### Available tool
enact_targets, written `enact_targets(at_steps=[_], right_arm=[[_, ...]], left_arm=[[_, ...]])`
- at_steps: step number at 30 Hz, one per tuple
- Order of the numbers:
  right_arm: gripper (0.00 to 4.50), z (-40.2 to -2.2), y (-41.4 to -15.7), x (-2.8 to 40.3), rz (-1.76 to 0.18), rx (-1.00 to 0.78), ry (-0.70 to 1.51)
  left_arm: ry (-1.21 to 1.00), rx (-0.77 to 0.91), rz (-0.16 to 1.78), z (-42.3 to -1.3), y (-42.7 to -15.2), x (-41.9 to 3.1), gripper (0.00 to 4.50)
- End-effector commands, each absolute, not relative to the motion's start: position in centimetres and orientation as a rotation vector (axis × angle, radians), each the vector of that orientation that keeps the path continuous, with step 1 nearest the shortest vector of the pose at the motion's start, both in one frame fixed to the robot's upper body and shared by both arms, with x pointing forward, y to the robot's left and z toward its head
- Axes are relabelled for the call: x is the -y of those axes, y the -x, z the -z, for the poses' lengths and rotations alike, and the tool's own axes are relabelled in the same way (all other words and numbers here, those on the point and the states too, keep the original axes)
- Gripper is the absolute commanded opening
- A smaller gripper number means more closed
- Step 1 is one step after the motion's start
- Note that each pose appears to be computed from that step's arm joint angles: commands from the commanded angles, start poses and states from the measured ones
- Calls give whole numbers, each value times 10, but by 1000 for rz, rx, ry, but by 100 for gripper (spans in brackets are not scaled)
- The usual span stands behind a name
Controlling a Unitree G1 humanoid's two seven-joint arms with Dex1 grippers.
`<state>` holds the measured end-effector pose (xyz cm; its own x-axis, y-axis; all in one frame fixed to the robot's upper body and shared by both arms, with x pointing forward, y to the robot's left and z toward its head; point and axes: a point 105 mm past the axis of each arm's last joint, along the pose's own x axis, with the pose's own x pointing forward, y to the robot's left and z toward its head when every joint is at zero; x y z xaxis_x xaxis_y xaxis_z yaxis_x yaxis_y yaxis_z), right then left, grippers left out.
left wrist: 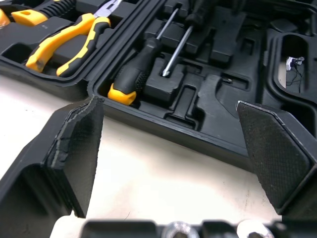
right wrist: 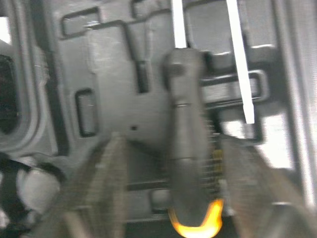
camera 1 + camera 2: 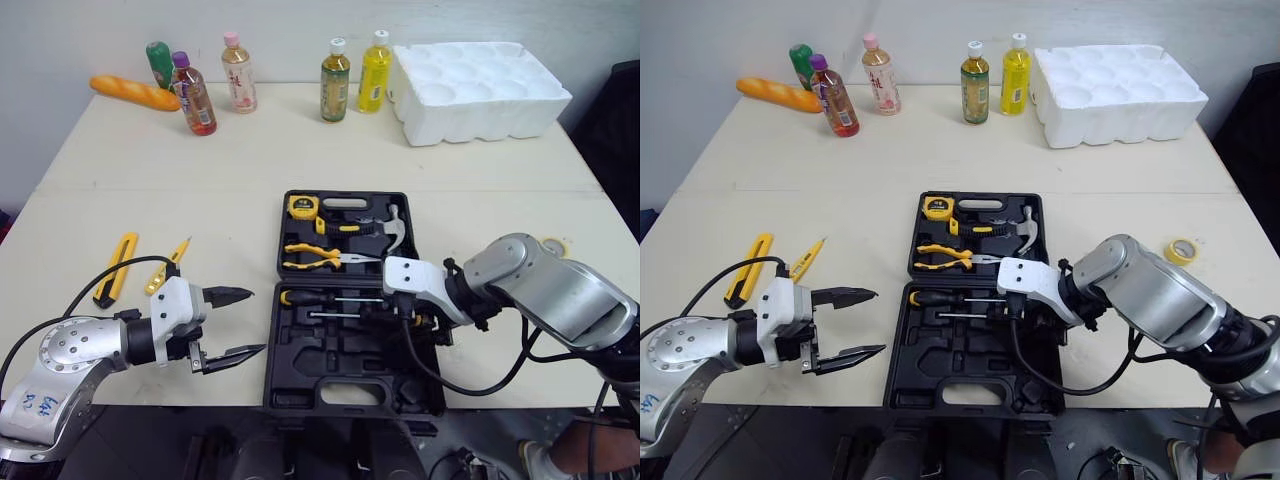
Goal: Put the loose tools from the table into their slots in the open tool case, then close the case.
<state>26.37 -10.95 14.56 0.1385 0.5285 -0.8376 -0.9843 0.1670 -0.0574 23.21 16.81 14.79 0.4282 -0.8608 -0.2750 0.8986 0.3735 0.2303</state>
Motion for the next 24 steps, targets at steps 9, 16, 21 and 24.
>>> enact_targets(at_steps=[9,16,21,24], right_arm=[[424,-181,-264,126,-1257,-663,736],[424,-196,-246,121,-1527,-373,584],[424,-185,-247,123,-1567,-175,484],[424,-180,-252,120,-1524,-127,445]], left_arm=[[-393,-46,1149,-159,-232,-162,450],[-345,43,1164,-174,-234,-155,450],[-317,117,1234,-186,-230,-143,450],[-252,168,1248,-198,-229,-138,450]])
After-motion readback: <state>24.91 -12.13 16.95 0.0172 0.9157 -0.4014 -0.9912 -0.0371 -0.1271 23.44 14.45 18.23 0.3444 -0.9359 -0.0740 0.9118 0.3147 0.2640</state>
